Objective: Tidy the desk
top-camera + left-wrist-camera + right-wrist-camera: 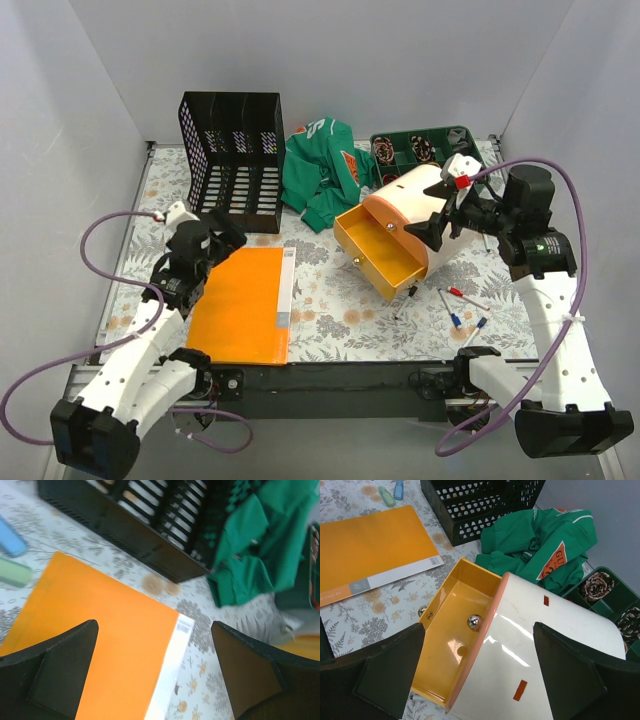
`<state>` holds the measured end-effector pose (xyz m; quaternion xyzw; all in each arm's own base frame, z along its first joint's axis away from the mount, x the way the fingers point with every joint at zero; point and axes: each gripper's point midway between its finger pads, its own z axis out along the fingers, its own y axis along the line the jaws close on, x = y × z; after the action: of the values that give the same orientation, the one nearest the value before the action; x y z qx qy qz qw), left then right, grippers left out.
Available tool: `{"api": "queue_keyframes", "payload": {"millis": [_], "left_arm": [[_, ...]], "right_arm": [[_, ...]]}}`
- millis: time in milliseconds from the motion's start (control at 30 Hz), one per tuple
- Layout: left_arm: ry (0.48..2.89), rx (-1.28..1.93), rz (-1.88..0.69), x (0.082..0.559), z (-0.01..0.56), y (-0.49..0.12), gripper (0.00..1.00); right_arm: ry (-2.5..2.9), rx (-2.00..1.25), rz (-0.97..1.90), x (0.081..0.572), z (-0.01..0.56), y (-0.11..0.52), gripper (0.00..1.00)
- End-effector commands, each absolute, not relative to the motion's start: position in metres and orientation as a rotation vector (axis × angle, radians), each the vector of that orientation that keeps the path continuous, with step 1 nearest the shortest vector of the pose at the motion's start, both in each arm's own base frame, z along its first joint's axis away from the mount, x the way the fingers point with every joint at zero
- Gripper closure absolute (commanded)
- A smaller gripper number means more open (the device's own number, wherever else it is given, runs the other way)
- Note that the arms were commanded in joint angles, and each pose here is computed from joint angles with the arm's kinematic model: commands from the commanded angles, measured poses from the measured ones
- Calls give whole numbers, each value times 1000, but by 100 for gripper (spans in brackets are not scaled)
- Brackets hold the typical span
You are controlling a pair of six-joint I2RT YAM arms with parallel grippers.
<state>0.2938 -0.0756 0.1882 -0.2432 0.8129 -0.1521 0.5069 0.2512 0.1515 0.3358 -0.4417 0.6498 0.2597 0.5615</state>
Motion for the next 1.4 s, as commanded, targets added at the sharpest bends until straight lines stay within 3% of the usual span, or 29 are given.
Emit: {"api": "queue_keyframes", "payload": {"millis": [0,133,200,333,667,1300,1367], "left_arm": [[1957,-830,-376,299,170,-41,2],[1934,-1012,-338,316,157,1,8],[1971,-1079,-285,324,137,14,23],[2033,-1260,-104,332,109,46,43],[2065,-1429,-10,361,75,90,50],[2207,-1591,196,377,33,113,48],[2252,-1612,224,374,22,112,55]], "right_arm": [[1526,-1003,588,262,330,149,2],[1543,-999,607,261,317,150,2],[1545,-999,619,262,314,151,1],[1562,-997,638,265,306,152,2],[1596,-995,646,270,294,152,2],[1612,-994,641,272,288,151,3],[1612,-994,637,272,288,150,3]]}}
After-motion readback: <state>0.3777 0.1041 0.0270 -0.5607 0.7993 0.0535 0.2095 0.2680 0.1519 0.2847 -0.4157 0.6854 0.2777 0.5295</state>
